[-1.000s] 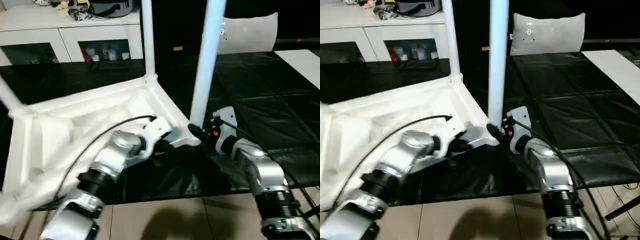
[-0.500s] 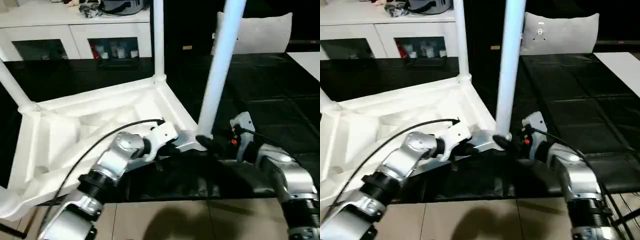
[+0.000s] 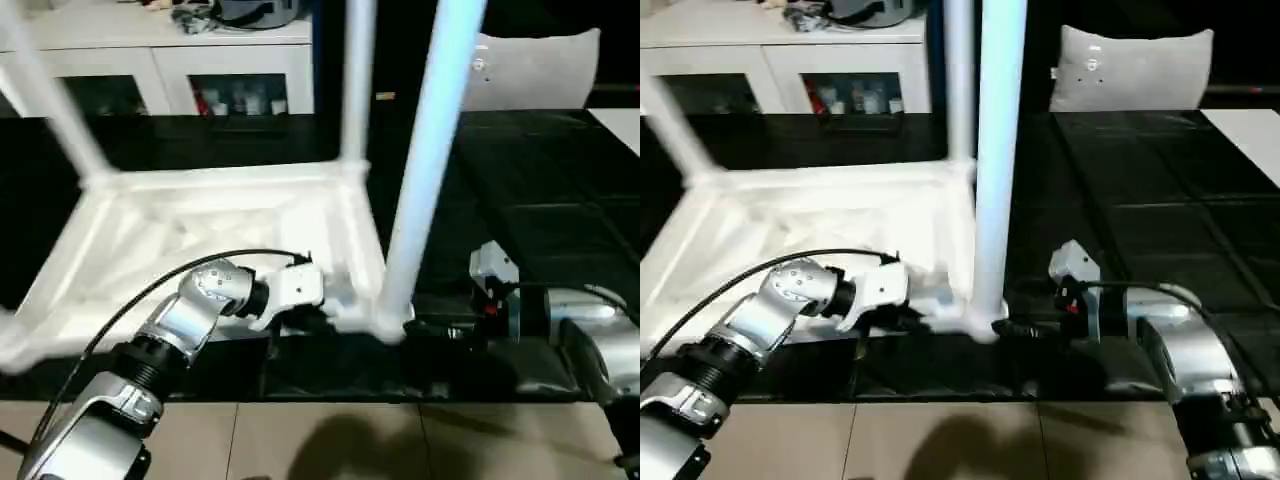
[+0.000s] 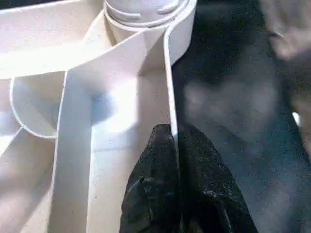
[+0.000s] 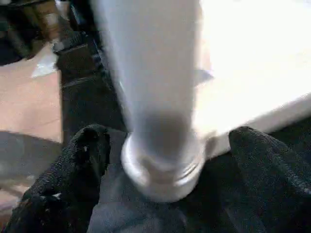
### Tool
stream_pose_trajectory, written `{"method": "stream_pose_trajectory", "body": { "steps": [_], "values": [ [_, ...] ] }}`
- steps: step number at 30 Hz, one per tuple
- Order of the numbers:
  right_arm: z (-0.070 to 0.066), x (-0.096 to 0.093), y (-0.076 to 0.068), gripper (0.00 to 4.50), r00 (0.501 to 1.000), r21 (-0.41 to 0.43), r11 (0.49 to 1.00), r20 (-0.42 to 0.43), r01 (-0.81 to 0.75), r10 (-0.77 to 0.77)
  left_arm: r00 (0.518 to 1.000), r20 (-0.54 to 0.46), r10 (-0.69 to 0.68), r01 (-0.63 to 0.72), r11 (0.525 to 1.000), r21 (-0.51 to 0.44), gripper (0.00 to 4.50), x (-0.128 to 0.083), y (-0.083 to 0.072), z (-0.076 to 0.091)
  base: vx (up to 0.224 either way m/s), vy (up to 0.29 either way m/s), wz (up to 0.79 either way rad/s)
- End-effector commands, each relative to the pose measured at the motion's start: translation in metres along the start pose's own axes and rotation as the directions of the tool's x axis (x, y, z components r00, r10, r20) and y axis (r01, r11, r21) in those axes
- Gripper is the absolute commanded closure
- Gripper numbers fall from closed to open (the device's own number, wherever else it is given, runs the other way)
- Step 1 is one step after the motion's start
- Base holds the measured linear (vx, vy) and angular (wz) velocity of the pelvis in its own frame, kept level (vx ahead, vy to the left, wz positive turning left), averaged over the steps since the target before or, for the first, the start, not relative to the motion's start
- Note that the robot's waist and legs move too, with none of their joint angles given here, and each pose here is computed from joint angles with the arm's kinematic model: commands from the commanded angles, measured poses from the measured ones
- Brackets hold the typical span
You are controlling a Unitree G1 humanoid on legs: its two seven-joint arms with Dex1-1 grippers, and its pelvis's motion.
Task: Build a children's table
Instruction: Rotate leg to tighten
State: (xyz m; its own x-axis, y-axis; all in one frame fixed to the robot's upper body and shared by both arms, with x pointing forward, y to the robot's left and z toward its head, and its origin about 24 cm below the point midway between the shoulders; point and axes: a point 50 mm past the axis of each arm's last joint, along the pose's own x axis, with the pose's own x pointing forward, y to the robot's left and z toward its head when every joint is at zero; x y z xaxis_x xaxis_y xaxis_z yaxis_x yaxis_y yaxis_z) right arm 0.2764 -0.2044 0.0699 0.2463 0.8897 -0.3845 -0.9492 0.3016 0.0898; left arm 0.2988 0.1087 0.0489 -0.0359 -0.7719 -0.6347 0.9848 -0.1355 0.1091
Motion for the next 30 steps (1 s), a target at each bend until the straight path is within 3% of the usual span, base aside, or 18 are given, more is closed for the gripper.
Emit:
{"method": "stream_pose_trajectory", "body": {
  "steps": [1, 10, 21, 24, 30],
  "values": [
    [0.004, 0.0, 0.001, 0.63, 0.999, -0.02, 0.998, -0.011, -0.054, 0.053, 0.988, -0.062, -0.143, 0.148, 0.987, 0.07, 4.5, 0.006, -0.01, -0.001, 0.0, 0.0, 0.0],
    [0.004, 0.011, 0.011, 1.4, 0.974, 0.015, 0.974, 0.016, -0.226, 0.225, 0.978, -0.043, -0.204, 0.208, 0.971, 0.12, 4.5, 0.008, -0.011, 0.007, 0.0, 0.0, 0.0],
    [0.003, 0.017, 0.011, 2.32, 0.966, 0.03, 0.966, 0.019, -0.258, 0.258, 0.981, -0.06, -0.184, 0.19, 0.975, 0.117, 4.5, 0.007, -0.01, 0.004, 0.0, 0.0, 0.0],
    [0.003, 0.017, 0.012, 2.45, 0.964, 0.04, 0.963, 0.029, -0.267, 0.266, 0.985, -0.041, -0.168, 0.171, 0.981, 0.087, 4.5, 0.007, -0.01, 0.003, 0.0, 0.0, 0.0],
    [0.002, 0.029, 0.014, 2.49, 0.986, 0.104, 0.983, 0.091, -0.151, 0.142, 0.999, 0.048, 0.006, 0.0, 0.993, -0.118, 4.5, 0.013, 0.0, 0.011, 0.0, 0.0, 0.0]
  ]
}}
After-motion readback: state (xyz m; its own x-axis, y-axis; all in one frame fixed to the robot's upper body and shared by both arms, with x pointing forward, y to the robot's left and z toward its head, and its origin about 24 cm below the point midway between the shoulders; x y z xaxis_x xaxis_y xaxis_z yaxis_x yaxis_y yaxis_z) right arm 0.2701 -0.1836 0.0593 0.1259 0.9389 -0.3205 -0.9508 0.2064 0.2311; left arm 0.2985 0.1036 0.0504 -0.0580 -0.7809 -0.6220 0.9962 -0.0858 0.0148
